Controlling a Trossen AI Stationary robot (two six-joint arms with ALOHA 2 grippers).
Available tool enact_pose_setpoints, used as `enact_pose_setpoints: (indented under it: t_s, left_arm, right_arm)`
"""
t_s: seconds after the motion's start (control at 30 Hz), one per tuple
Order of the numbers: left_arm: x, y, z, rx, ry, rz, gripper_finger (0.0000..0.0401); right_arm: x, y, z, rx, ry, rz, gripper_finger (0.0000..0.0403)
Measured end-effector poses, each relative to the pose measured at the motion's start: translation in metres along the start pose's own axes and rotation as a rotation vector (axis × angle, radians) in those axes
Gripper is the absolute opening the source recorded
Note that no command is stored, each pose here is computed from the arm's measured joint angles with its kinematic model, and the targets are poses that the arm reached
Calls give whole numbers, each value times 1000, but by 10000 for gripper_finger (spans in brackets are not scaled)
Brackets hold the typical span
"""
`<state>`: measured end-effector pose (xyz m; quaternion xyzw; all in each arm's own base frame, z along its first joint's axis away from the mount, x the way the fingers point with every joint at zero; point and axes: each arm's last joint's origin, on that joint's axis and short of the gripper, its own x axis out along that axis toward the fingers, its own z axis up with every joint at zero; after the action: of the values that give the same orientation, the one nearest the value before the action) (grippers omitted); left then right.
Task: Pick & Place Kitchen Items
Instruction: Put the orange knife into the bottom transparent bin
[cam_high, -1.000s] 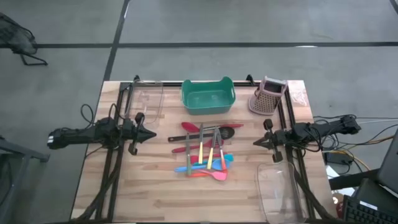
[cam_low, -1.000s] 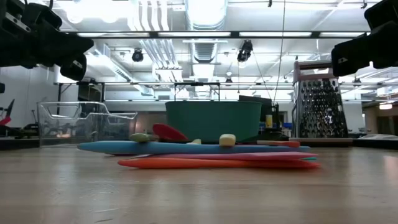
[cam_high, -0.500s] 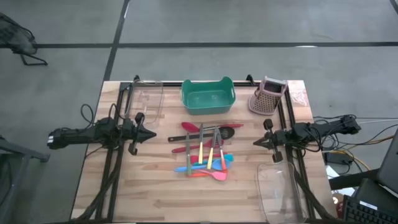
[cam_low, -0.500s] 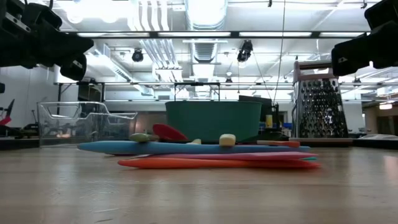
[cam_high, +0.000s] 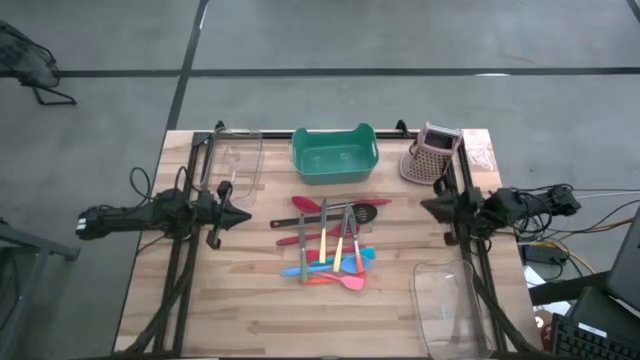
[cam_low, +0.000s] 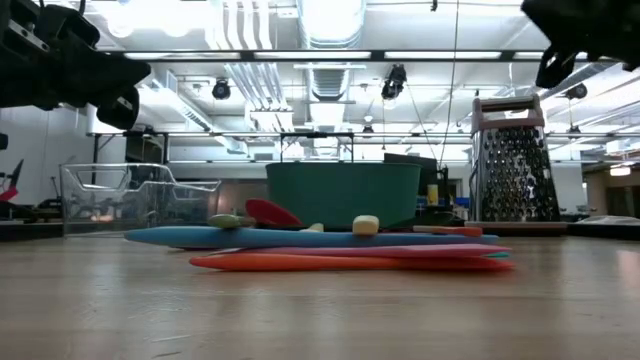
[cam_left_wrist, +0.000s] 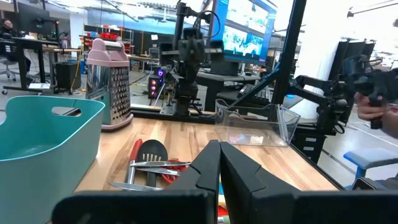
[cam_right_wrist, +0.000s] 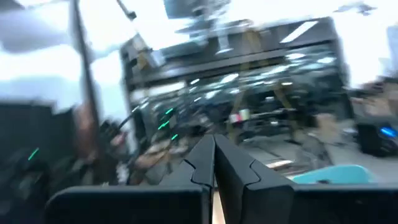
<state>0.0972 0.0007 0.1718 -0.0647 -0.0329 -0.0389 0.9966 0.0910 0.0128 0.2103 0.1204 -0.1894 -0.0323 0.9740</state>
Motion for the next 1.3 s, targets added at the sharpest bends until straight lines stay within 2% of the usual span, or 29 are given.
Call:
enact_pose_setpoints:
  t_s: [0.13,0.37,0.6,0.77,0.9,1.07,1.3]
  left_arm:
    - [0,0,0,0,0,-1,14]
    - [0,0,0,0,0,0,14]
    - [0,0,0,0,0,-1,14]
    - [0,0,0,0,0,-1,14]
    - [0,0,0,0,0,0,14]
    - [0,0,0,0,0,0,14]
    - [0,0,0,0,1,0,14]
  right_arm:
    - [6,-2,1,70,19,-134,9]
    - [35,4,-6,185,185,-218,9]
    - [84,21,-18,237,494,-243,9]
    - [121,32,-26,217,748,-385,9]
    - [151,40,-36,223,886,-494,13]
    - [182,49,-56,204,1048,-632,50]
    - [215,57,-80,149,1256,-844,141]
